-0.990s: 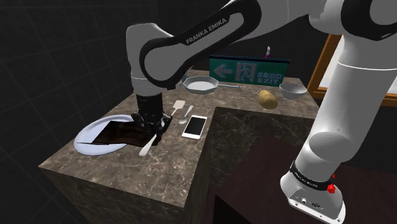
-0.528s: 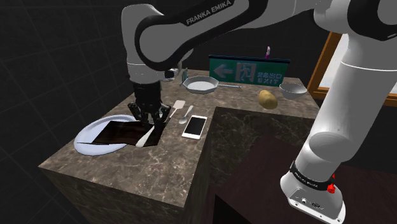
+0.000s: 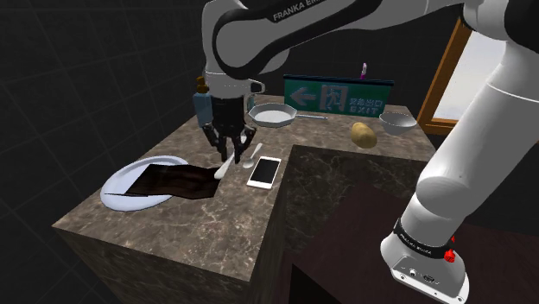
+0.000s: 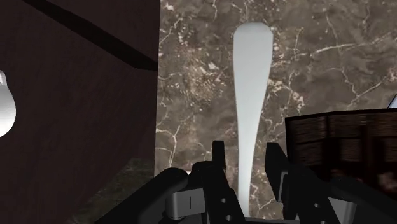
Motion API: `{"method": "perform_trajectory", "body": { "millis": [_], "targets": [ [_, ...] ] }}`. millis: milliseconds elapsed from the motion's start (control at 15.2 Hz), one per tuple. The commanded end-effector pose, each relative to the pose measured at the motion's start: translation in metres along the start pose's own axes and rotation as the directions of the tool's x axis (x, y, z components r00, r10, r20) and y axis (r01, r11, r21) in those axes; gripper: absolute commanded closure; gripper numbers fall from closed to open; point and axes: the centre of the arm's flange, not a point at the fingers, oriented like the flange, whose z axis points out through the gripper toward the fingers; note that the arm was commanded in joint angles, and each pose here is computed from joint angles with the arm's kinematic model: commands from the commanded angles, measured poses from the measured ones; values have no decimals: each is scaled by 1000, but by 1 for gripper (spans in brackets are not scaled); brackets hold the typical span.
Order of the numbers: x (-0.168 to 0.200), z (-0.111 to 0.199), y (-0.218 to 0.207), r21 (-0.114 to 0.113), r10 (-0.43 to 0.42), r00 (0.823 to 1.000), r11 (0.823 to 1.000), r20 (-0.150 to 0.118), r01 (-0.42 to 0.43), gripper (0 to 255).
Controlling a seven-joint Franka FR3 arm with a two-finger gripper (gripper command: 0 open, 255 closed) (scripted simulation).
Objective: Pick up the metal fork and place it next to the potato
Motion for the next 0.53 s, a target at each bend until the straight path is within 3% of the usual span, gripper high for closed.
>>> {"method": "perform_trajectory", "body": {
  "millis": [0, 462],
  "targets": [
    [24, -4, 14, 1, -2, 1000, 1000, 1, 2, 255],
    [103, -16, 60, 1, -2, 1000, 1000, 1, 2, 255]
  ]
}}
